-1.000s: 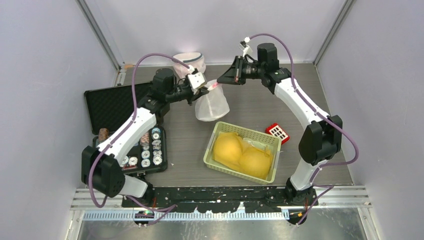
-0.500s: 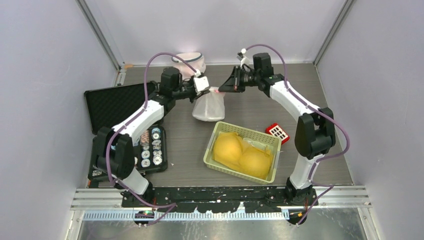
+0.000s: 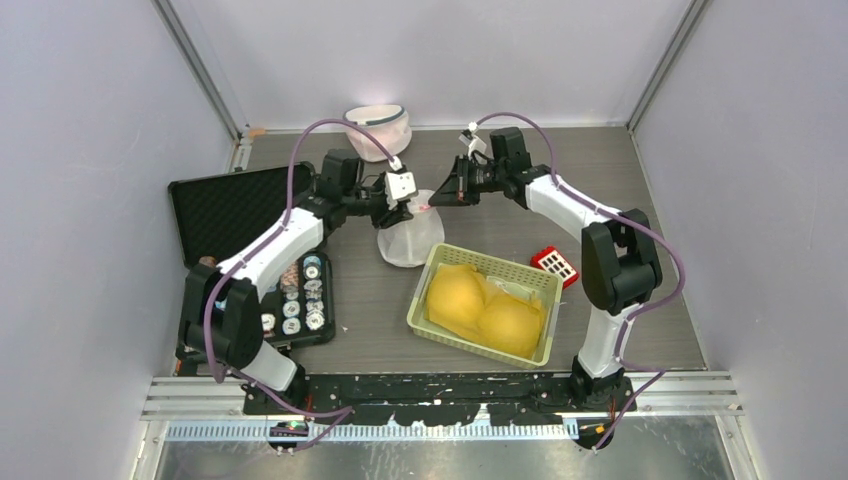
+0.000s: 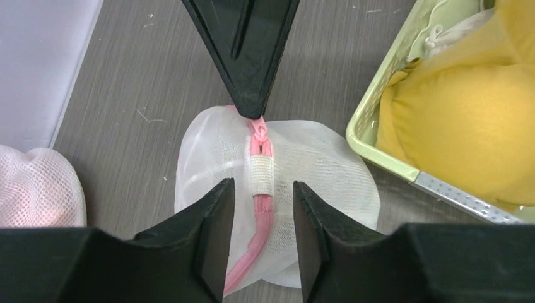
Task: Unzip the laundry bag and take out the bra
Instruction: Unzip the laundry bag at the center of the board.
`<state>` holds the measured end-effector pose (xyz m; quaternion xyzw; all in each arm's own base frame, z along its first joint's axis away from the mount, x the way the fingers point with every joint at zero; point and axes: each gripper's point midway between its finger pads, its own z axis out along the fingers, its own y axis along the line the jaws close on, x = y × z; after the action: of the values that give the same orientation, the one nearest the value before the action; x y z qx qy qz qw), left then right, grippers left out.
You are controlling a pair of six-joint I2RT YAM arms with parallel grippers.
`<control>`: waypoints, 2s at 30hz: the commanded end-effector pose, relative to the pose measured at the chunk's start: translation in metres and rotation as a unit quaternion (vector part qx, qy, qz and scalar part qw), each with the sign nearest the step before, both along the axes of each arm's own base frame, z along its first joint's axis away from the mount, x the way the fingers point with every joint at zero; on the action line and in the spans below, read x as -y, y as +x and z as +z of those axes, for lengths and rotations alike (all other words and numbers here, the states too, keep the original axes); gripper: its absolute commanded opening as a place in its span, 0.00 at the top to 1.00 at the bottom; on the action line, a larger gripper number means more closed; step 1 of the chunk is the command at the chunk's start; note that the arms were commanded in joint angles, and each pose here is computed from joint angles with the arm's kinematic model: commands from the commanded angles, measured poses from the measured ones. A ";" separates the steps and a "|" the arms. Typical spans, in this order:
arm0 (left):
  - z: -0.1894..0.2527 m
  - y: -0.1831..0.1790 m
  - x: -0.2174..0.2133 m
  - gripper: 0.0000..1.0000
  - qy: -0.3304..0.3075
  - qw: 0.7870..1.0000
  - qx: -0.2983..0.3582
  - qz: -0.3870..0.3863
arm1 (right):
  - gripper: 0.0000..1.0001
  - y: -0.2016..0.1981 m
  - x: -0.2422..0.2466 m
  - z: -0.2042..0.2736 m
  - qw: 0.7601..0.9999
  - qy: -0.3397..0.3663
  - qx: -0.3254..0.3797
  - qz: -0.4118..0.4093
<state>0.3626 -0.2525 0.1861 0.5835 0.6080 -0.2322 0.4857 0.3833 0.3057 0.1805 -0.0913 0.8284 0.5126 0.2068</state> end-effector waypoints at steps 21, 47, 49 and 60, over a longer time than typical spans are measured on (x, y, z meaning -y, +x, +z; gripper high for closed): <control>-0.011 0.004 -0.011 0.71 0.025 0.991 -0.072 0.111 | 0.99 -0.009 -0.020 0.022 0.999 0.026 0.036 0.009; -0.023 0.000 -0.011 1.00 0.041 0.996 0.073 0.011 | 0.99 0.024 0.026 0.016 0.998 -0.004 0.048 -0.048; -0.020 -0.006 -0.014 0.90 0.044 0.996 0.084 0.000 | 0.99 0.016 0.027 0.015 0.998 -0.009 0.049 -0.048; 0.032 -0.043 -0.001 0.54 0.018 0.999 -0.020 -0.024 | 0.99 -0.001 0.001 0.018 0.997 0.031 0.059 -0.049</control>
<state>0.3418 -0.2418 0.1927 0.6050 0.6131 -0.2020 0.4662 0.3728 0.2978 0.1634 -0.0638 0.8338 0.4997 0.2260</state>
